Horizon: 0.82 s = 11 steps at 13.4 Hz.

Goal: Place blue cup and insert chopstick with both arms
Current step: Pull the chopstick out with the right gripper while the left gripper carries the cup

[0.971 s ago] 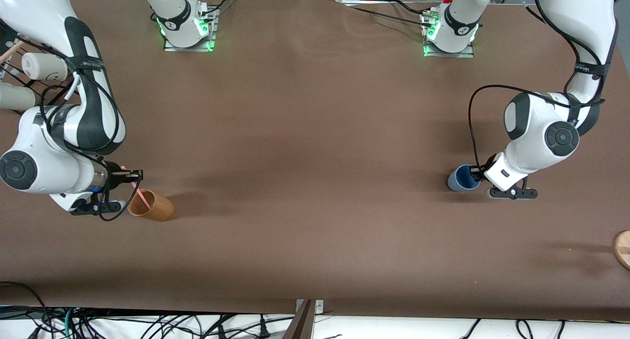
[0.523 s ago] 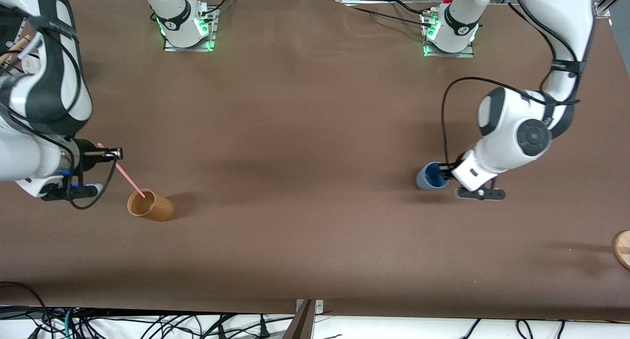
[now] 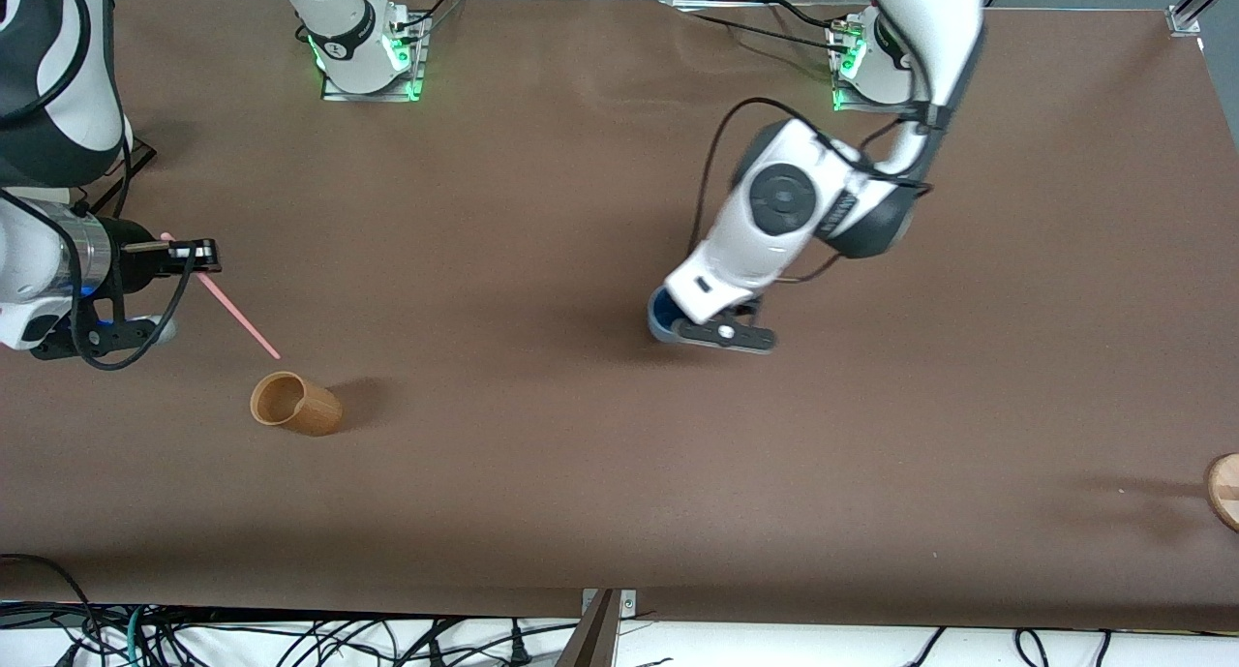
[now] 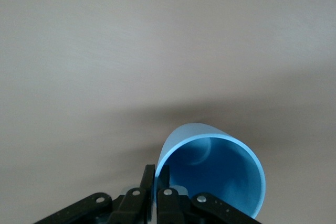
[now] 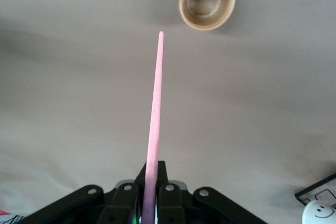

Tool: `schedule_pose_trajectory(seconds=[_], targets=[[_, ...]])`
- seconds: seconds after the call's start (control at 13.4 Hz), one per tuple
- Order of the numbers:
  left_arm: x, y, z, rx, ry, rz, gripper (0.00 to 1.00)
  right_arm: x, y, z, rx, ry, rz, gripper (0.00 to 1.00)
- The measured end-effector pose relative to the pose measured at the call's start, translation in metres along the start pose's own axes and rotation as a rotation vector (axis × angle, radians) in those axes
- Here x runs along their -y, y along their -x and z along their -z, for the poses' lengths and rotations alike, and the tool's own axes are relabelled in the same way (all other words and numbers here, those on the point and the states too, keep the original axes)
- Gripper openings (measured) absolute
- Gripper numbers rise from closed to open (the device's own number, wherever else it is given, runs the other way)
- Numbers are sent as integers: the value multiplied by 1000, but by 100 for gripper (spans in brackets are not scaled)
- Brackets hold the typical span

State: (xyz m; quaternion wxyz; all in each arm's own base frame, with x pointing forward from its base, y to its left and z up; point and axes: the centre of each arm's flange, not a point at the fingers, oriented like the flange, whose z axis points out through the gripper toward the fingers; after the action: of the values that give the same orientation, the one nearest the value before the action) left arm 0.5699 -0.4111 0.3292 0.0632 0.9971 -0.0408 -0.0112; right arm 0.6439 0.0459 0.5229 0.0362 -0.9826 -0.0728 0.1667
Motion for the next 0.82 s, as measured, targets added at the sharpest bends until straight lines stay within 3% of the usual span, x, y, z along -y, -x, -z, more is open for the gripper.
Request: schedule_pose_trajectory(seconds=[0.22,0.82], targets=[[-50,2,-28,-2,8,32,5,10,-2,-3,3,-30,-14,6],[-65,3,-74,10,-36,115,5,82,-24,-18,-43,-4,-89,6]])
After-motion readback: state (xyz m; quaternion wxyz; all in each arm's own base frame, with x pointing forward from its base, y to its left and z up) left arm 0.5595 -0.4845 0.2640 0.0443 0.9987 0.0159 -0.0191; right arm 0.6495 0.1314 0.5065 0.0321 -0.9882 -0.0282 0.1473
